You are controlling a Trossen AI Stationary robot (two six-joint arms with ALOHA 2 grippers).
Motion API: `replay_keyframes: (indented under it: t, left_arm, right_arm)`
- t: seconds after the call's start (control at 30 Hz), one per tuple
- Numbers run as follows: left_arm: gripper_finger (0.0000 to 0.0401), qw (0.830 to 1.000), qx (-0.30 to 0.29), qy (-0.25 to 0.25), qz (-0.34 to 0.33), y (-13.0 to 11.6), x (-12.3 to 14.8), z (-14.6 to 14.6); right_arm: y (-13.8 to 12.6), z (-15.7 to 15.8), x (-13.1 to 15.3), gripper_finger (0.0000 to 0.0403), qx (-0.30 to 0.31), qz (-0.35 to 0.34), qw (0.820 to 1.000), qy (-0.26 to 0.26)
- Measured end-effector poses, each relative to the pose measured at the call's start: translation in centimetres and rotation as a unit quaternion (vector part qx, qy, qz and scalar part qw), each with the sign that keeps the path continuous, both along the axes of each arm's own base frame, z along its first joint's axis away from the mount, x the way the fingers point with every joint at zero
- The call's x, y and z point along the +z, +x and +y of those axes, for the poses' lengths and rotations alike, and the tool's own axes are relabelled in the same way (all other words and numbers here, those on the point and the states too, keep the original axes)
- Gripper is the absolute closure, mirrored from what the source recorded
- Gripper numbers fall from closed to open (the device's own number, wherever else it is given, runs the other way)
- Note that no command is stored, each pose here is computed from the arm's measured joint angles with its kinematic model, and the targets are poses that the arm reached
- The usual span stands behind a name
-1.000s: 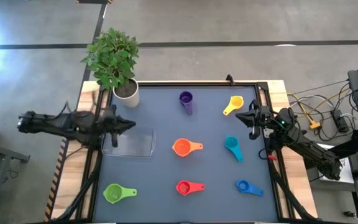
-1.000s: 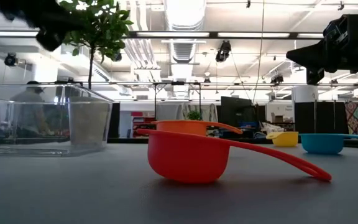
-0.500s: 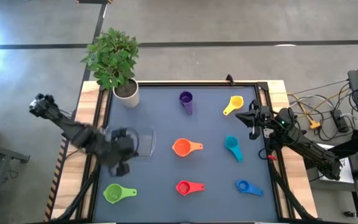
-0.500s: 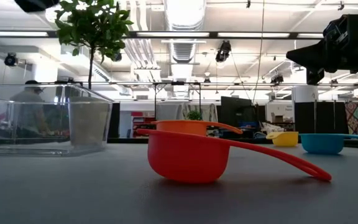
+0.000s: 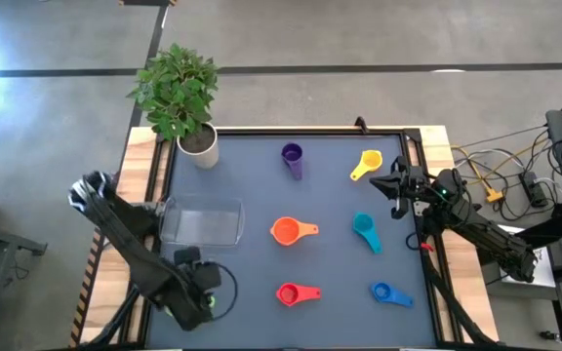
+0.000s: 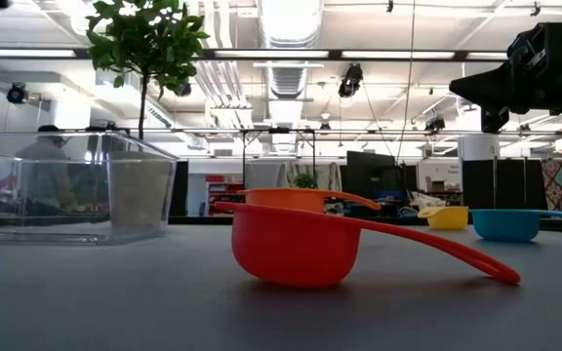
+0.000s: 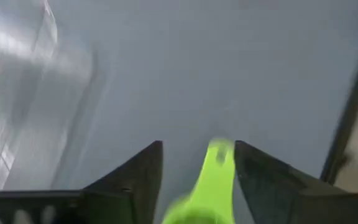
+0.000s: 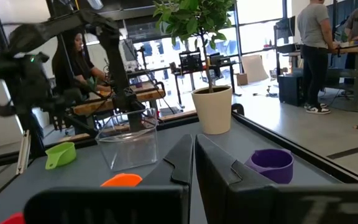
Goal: Nest measuring cups in basket
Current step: Stack the green measuring cup on top of the orange measuring cup
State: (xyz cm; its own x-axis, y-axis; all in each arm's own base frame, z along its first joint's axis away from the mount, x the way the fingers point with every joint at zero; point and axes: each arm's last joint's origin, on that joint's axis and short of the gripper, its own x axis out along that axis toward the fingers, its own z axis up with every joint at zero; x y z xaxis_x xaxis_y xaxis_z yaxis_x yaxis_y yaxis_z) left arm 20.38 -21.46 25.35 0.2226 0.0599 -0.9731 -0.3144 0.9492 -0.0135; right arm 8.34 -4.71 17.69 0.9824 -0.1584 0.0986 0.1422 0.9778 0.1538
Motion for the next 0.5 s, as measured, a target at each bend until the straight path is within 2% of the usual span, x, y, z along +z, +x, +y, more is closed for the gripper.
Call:
replay_keyframes:
  t: [0.07,0.17,0.3,0.5]
  left_arm:
    - [0.0183,0.998,0.000,-0.002,0.060,0.0,-1.2,-0.7]
    - [0.0156,0.995,-0.009,-0.006,0.102,-0.1,-2.4,-1.7]
    - [0.0136,0.993,-0.016,-0.006,0.119,-0.3,-3.2,-2.4]
    - [0.0129,0.993,-0.024,0.001,0.112,-0.1,-3.9,-2.7]
  right_arm:
    - [0.0,0.0,0.0,0.0394,0.000,0.000,1.000,0.000]
    - [0.0,0.0,0.0,0.0394,0.000,0.000,1.000,0.000]
    - [0.0,0.0,0.0,0.0394,0.000,0.000,1.000,0.000]
    - [0.0,0.0,0.0,0.0394,0.000,0.000,1.000,0.000]
